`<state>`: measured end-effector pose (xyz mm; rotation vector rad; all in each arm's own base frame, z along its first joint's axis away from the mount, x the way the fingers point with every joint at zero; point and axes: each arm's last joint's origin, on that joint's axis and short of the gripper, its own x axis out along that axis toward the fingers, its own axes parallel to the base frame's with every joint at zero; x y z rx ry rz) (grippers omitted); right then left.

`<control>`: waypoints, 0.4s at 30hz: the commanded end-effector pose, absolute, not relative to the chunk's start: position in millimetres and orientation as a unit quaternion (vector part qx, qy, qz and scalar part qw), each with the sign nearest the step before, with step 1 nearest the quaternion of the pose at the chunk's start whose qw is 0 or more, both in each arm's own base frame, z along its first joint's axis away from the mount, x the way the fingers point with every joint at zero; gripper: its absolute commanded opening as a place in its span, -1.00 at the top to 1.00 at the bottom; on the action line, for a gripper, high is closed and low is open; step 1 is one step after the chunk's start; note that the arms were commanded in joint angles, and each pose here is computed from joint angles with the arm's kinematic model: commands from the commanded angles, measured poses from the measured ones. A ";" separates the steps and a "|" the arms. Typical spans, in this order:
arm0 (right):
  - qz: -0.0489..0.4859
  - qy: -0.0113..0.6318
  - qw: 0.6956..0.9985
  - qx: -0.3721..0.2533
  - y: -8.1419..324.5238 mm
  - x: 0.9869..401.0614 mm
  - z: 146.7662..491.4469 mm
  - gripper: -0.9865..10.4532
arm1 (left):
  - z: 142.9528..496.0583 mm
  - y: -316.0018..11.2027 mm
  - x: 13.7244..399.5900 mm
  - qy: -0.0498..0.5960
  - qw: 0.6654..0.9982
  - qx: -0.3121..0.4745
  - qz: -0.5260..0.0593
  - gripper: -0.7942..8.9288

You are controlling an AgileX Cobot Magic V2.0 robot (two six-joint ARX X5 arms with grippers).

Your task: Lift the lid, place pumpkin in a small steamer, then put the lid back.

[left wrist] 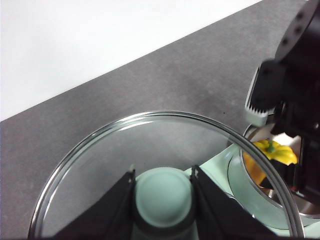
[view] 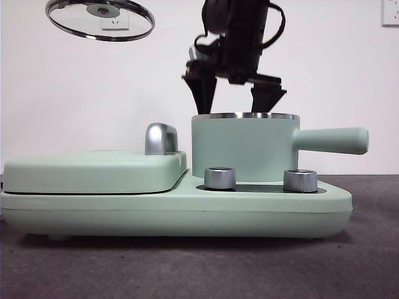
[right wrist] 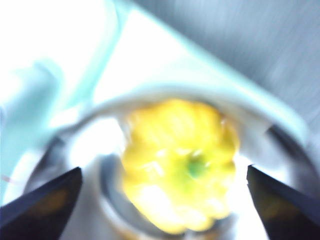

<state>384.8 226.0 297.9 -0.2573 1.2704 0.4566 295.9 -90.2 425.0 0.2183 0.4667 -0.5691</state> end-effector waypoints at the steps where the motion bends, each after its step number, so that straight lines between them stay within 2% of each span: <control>1: 0.207 0.603 0.761 -0.119 226.9 382.6 301.2 -0.15 | 434.9 -90.4 294.2 0.202 0.933 0.107 -0.279 0.81; 6: 0.211 0.592 0.770 -0.115 225.0 378.9 312.8 -0.15 | 434.9 -90.3 294.2 0.203 0.933 0.107 -0.279 0.81; 12: 0.218 0.550 0.799 -0.103 210.4 357.3 357.6 -0.15 | 434.8 -90.4 294.1 0.204 0.933 0.105 -0.279 0.81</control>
